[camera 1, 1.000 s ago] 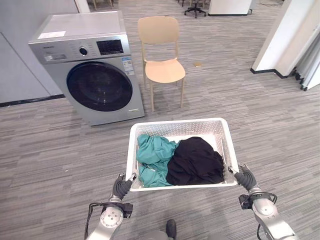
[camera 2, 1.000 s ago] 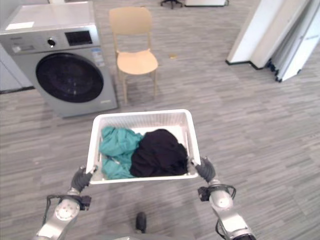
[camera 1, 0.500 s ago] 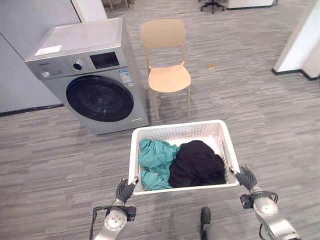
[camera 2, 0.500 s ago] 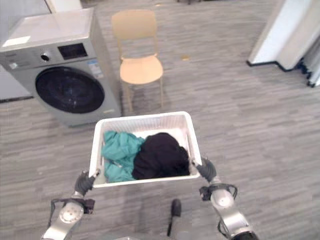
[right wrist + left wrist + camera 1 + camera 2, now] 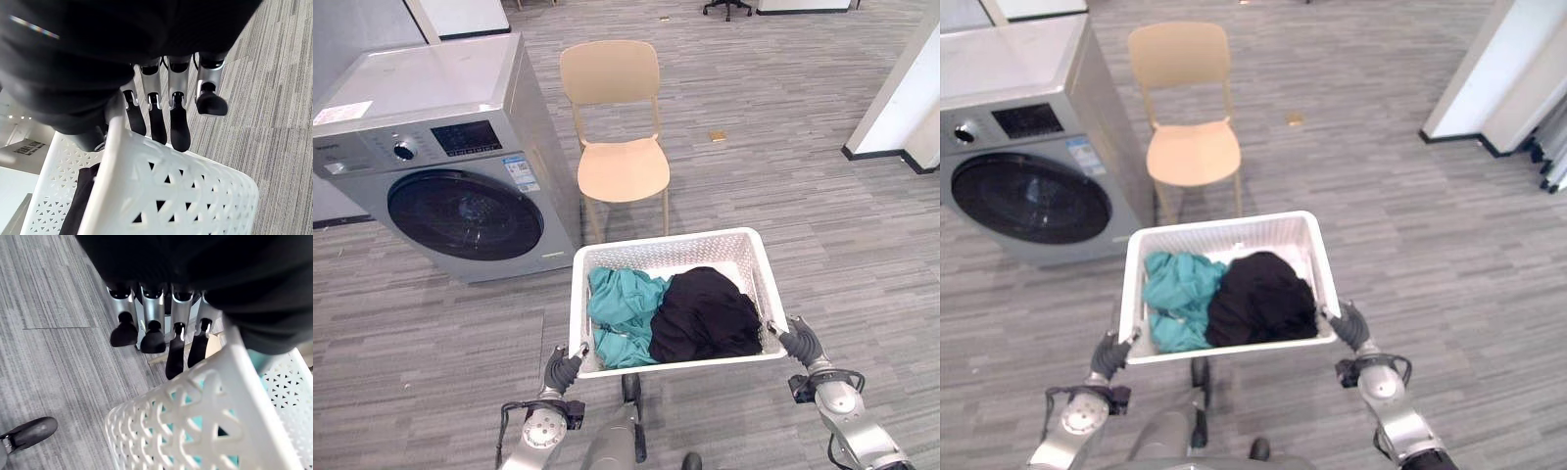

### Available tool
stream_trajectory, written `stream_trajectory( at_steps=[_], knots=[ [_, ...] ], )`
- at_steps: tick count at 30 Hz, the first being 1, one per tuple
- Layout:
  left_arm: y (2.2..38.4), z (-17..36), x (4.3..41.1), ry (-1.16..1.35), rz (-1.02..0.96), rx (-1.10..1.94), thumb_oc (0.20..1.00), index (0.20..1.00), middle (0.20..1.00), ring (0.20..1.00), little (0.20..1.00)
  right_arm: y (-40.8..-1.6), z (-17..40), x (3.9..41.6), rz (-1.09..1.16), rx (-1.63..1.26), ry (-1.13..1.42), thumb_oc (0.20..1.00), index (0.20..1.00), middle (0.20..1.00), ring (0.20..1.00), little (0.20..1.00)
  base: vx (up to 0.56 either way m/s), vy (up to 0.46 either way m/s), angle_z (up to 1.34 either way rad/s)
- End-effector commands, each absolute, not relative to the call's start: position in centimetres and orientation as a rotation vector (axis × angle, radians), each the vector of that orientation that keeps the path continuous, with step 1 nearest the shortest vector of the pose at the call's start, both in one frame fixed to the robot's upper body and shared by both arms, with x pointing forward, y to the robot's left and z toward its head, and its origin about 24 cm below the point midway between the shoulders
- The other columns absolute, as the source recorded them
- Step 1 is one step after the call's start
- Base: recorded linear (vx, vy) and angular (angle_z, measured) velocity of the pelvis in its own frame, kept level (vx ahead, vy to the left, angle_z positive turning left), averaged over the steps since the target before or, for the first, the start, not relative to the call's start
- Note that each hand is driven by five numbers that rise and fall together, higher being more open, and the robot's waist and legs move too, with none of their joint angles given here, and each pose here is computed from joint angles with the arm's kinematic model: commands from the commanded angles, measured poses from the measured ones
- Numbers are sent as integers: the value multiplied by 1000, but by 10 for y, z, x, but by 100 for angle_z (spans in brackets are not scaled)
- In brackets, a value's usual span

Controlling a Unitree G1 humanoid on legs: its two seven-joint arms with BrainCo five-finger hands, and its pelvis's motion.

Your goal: Grab the laundry basket,head to the washer,open it,put in the laundry and shut it.

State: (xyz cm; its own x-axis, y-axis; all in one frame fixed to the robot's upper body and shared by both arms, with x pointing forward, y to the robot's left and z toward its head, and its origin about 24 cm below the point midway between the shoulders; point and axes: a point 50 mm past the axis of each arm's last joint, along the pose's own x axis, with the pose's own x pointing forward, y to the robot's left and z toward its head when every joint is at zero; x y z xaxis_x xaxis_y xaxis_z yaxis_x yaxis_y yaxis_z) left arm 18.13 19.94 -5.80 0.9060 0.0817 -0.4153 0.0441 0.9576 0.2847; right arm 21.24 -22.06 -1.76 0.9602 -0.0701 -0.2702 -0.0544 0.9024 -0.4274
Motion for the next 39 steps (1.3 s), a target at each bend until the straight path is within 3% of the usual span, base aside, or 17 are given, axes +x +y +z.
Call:
stream_trajectory(
  at_steps=[1,15,27,39],
  knots=[
    [181,-14,207,182,-62,195,200,200,200,200,200,-196,27,230,39,-276,-6,200,200,200,200,200,376,164,-3],
    [194,-4,217,144,-80,279,200,200,200,200,200,-171,28,237,129,-223,-25,200,200,200,200,200,400,207,10],
    [192,-27,215,241,5,156,200,200,200,200,200,-201,9,226,59,-323,84,200,200,200,200,200,504,-196,82],
    [201,-34,207,281,37,180,200,200,200,200,200,-206,-3,224,45,-365,143,200,200,200,200,200,212,86,-39]
  ],
)
